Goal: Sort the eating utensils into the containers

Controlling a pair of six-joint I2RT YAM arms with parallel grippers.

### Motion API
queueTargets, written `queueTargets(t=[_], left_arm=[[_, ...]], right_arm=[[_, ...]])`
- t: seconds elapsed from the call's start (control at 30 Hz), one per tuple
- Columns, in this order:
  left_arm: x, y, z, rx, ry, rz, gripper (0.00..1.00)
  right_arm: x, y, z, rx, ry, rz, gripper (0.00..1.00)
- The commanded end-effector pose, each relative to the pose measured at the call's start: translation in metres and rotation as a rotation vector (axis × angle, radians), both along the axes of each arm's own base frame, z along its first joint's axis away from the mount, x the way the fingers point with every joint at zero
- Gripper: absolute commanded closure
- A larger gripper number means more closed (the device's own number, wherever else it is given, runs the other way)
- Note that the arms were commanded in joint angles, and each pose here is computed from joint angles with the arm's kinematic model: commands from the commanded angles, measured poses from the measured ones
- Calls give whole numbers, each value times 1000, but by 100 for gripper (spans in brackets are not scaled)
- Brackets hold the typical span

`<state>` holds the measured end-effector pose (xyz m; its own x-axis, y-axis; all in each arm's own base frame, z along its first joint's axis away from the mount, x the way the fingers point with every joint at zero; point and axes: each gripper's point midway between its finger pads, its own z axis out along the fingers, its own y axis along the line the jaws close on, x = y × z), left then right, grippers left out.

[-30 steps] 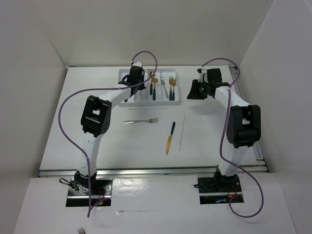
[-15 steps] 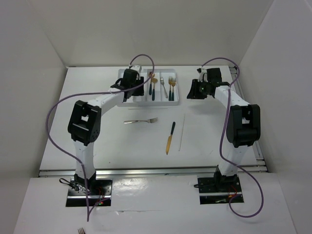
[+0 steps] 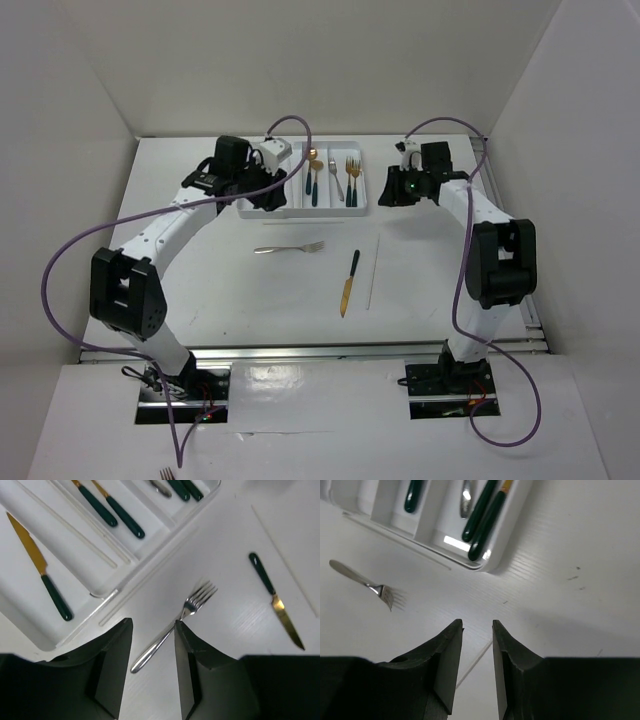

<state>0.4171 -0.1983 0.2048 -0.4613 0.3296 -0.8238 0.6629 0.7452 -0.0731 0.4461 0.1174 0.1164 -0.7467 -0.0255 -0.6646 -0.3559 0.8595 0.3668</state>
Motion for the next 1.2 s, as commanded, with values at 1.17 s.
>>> queueTargets(t=[1.17], left_arm=[[-30, -2, -173, 349, 162, -342, 40]], right_arm=[[-1, 7, 27, -37, -100, 66, 63]])
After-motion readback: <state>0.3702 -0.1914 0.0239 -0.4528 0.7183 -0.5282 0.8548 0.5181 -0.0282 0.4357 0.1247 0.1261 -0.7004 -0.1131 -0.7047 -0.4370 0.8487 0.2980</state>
